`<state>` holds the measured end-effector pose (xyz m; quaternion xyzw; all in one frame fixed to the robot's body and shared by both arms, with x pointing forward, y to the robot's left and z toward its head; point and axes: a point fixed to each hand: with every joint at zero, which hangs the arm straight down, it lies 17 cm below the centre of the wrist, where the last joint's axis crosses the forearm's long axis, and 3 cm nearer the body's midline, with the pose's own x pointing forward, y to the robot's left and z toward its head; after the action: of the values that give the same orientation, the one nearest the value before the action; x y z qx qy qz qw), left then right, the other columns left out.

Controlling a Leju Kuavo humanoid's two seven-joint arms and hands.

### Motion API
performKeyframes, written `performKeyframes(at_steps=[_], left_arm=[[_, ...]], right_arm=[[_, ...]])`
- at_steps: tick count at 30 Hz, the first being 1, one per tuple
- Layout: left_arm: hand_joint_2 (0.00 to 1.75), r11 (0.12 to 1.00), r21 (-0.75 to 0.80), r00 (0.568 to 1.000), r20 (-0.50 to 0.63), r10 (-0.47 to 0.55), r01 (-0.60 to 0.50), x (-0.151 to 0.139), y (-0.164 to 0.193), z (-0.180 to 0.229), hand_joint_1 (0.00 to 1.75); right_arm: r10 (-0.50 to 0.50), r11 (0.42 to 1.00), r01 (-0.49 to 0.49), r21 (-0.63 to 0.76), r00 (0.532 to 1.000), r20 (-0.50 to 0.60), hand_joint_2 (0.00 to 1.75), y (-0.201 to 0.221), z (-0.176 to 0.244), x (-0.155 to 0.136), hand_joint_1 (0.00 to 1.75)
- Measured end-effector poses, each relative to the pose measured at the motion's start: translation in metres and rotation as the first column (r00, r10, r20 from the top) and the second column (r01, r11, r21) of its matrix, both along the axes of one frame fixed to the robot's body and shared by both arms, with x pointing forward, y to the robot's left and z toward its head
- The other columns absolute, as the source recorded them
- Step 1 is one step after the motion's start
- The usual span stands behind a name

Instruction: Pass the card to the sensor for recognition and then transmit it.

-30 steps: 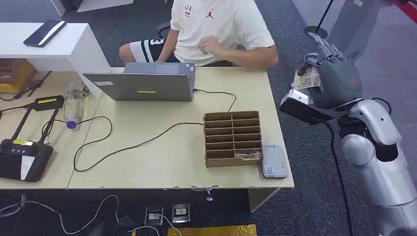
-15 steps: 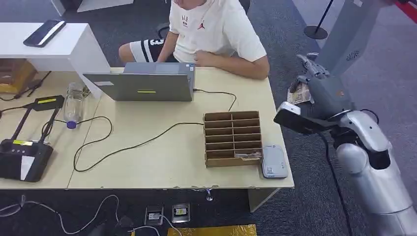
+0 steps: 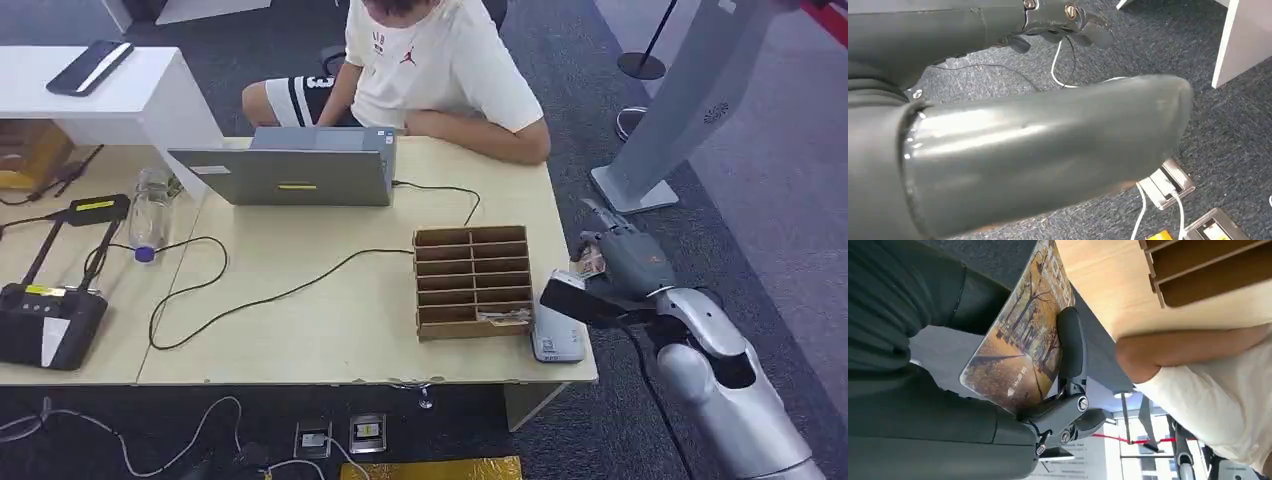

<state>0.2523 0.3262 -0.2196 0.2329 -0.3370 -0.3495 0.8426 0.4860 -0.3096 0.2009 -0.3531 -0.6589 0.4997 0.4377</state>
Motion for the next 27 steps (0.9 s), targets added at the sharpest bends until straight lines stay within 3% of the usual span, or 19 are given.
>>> performKeyframes(at_steps=[27], left_arm=[[0.00, 1.000, 0.002, 1.000, -0.020, 0.013, -0.013, -0.013, 0.002, -0.005, 0.00]], right_arm=[[-0.058, 0.998, 0.057, -0.011, 0.988, -0.140, 1.75, -0.027, -0.063, -0.011, 1.75]])
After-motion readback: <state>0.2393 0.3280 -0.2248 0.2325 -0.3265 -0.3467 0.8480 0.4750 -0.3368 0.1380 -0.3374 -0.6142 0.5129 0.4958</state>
